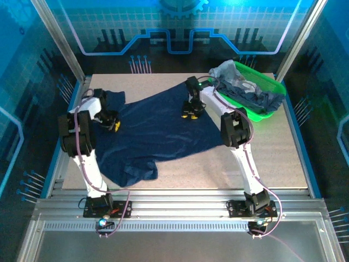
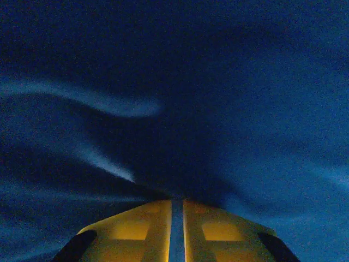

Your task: Fold and stack the t-shirts

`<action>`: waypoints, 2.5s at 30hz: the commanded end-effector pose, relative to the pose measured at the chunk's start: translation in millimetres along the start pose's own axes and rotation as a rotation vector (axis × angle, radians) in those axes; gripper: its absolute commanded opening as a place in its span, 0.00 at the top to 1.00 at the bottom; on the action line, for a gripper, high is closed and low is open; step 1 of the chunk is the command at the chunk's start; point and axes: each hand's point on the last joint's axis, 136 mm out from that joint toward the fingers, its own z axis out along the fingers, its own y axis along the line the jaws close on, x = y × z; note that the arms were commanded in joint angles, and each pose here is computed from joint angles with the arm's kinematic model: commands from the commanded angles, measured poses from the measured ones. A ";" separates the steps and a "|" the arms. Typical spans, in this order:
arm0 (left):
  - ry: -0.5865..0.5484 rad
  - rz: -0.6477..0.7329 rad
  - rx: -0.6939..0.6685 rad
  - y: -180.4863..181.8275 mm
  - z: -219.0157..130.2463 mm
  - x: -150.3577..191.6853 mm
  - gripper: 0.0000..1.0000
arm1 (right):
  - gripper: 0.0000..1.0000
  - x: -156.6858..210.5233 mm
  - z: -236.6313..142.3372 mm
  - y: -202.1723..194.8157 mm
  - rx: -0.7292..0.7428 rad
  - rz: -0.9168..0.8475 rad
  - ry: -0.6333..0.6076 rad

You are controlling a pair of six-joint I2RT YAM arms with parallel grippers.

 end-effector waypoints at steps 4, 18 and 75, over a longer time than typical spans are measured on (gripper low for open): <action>0.110 0.036 0.059 -63.3 46.5 -9.9 0.86 | 0.59 -2.1 19.8 -31.1 -0.015 0.141 0.082; -0.166 0.144 0.266 -153.3 -83.1 -36.3 0.60 | 0.51 -70.2 -69.8 11.0 -0.239 0.081 -0.166; 0.012 0.373 0.055 77.3 -20.1 54.0 0.62 | 0.49 123.0 -76.2 -104.4 -0.125 0.348 -0.015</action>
